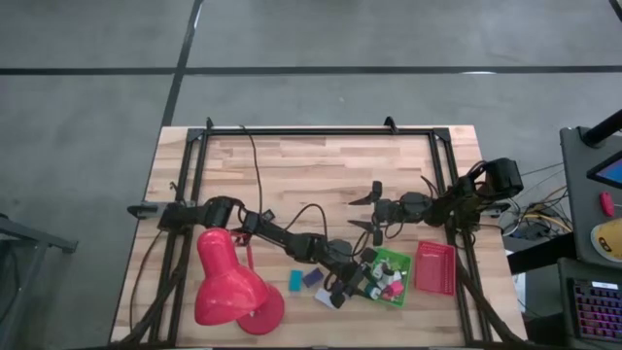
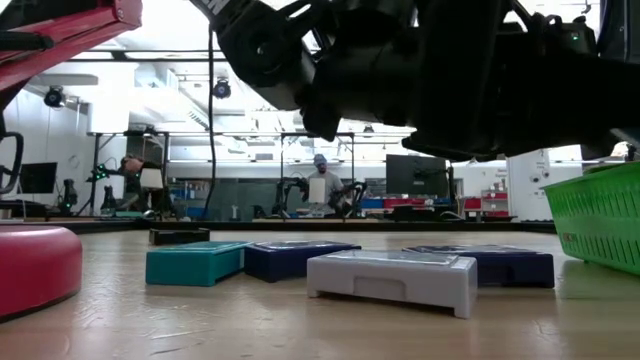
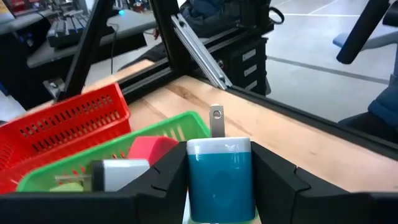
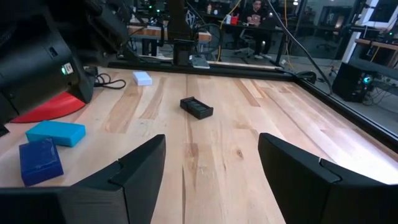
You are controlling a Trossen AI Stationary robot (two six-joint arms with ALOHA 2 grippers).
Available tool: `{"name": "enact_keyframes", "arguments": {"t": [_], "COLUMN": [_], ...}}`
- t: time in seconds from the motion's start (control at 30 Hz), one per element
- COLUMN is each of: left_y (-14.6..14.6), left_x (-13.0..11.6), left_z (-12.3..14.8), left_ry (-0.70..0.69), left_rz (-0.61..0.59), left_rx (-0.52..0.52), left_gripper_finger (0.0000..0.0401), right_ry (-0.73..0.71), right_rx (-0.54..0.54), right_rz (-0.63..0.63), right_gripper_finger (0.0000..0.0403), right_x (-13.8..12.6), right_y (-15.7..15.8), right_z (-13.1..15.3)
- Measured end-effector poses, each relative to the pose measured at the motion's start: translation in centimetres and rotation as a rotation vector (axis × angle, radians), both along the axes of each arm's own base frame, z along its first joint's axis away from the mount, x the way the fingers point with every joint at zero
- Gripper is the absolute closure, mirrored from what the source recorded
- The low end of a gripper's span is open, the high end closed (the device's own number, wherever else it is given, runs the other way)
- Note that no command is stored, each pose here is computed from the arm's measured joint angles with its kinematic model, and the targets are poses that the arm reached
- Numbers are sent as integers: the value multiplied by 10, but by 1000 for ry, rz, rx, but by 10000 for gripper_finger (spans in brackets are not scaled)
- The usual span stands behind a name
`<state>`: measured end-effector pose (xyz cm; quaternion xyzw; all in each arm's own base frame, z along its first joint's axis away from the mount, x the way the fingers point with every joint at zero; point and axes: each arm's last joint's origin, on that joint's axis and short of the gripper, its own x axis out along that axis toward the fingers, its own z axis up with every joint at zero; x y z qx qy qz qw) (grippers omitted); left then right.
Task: Pick & Place Office items
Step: Put the blue charger adapter into the green basket, then put the black digital clock into the red basket
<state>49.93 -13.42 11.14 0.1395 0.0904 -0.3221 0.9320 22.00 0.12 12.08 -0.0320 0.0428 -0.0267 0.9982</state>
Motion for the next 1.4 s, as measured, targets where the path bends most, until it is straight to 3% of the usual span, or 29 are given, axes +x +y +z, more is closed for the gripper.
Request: {"name": "enact_keyframes", "arguments": {"t": [0.27,1.03,1.4], "left_y": [0,1,1], "left_x": [0,0,0], "left_z": [-1,-1,-1], "left_ry": [8,23,23], "left_rz": [1,20,20], "left_rx": [2,-4,-4], "left_gripper_finger": [257,186,183], "right_ry": [0,0,0], "right_rx": [0,0,0], "right_rz": [0,0,0], "right_gripper_finger": [154,156,147], "right_x": [0,0,0], "right_y": [0,0,0], "right_z": [0,0,0]}}
